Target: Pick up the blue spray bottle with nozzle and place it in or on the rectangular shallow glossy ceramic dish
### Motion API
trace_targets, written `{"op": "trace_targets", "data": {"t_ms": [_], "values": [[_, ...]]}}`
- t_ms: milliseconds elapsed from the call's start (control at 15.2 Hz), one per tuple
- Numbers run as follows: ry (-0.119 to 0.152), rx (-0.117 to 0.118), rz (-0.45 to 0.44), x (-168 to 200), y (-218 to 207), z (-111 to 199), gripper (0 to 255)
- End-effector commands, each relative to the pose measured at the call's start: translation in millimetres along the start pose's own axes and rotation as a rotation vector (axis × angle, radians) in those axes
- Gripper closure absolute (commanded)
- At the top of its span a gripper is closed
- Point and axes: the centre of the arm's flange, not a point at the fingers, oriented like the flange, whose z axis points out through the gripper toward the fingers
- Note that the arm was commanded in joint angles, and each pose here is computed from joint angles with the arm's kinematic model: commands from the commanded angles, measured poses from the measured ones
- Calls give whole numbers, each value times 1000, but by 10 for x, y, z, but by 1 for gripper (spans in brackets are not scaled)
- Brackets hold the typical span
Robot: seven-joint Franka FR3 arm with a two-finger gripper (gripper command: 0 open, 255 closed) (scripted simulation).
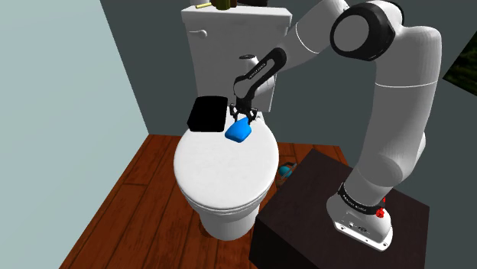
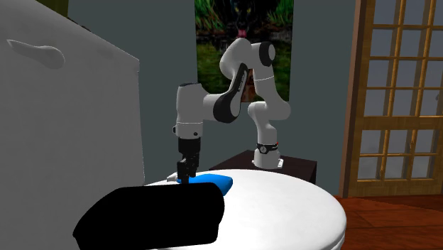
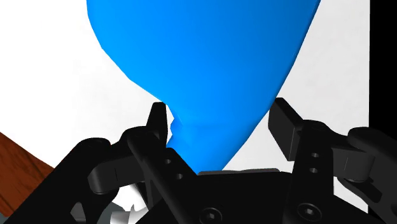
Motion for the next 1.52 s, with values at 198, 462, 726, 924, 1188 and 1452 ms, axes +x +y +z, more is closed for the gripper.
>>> {"op": "trace_targets", "data": {"t_ms": [198, 462, 726, 924, 1188, 1452], "values": [[-1, -1, -1, -5, 0, 5, 255], [-1, -1, -1, -3, -2, -49, 255], [-1, -1, -1, 3, -7, -260, 255], [-1, -1, -1, 7, -11, -419, 255], [-1, -1, -1, 13, -16, -630, 255], [-1, -1, -1, 18, -21, -841, 255]]}}
